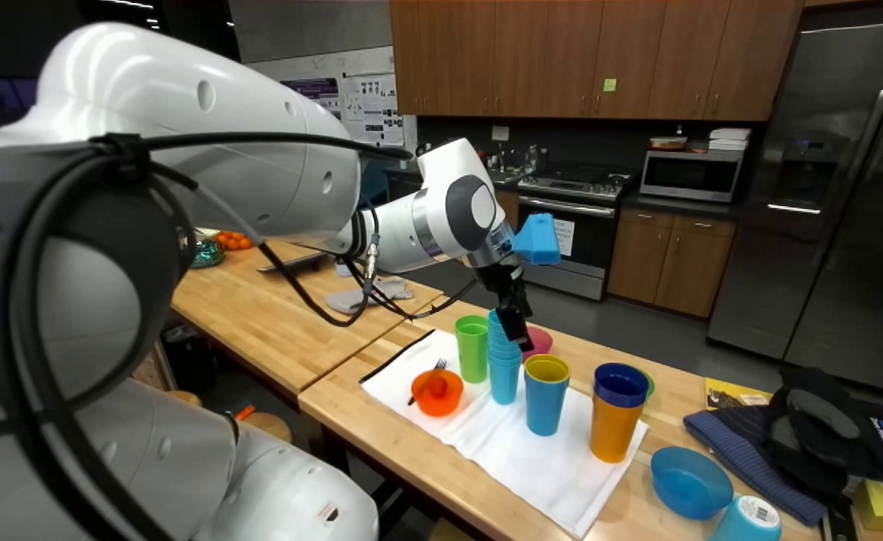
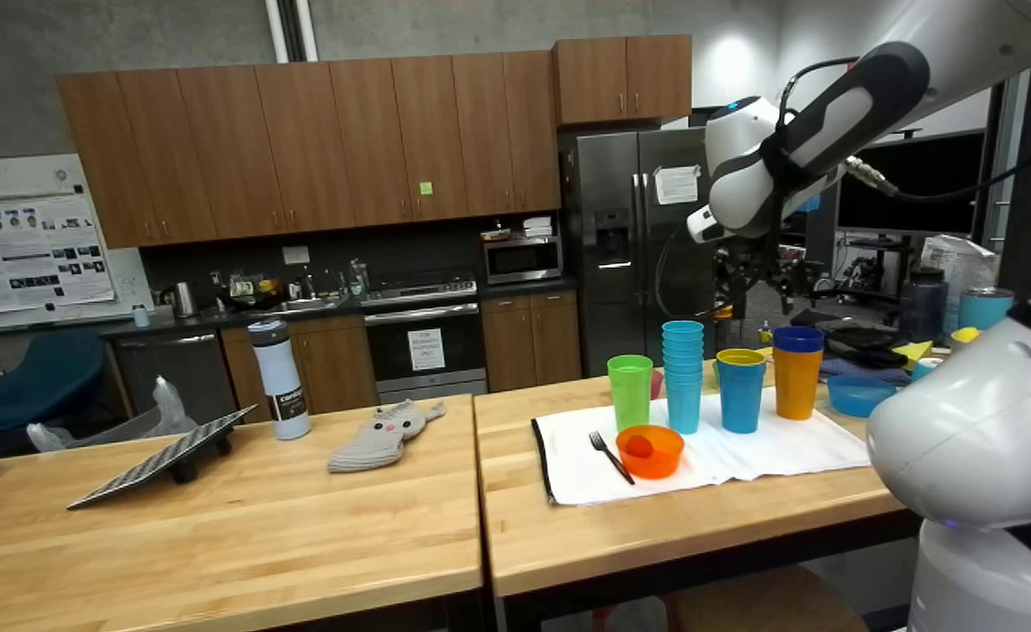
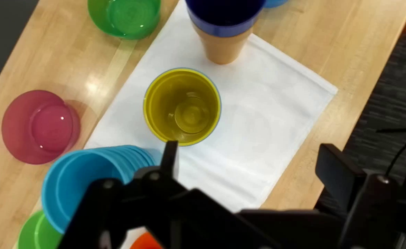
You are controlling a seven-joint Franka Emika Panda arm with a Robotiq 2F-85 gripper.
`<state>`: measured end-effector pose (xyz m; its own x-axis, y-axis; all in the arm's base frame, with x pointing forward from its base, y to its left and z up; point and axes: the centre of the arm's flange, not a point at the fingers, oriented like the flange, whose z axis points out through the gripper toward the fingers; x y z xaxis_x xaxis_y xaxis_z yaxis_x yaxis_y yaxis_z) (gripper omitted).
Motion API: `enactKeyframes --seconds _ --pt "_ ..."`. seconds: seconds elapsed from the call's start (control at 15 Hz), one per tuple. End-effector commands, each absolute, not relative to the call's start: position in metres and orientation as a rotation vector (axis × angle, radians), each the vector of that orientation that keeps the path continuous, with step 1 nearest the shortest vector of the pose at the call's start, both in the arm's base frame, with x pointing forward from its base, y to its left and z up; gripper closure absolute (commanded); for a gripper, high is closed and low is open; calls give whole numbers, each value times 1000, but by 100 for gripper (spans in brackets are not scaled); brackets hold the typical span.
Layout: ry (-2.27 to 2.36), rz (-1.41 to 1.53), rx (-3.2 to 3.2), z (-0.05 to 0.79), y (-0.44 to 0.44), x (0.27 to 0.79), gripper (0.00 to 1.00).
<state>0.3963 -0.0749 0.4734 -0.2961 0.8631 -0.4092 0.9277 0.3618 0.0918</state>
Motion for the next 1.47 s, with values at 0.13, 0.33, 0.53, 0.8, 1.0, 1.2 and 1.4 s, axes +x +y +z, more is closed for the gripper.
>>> enactKeyframes --seconds 0.13,0.33,0.53,0.8,1.0,1.2,1.4 --pt "2451 -209 1162 503 -99 427 0" --pt "2473 -254 1008 507 -122 425 0" --pt "2475 -257 1007 504 -152 423 0" --pt "2458 -264 1084 493 -199 397 0" --pt "2475 -234 1267 489 -218 383 0" --pt "2536 -94 1472 480 -218 374 0" --pt "2538 -110 1443 469 -220 373 0"
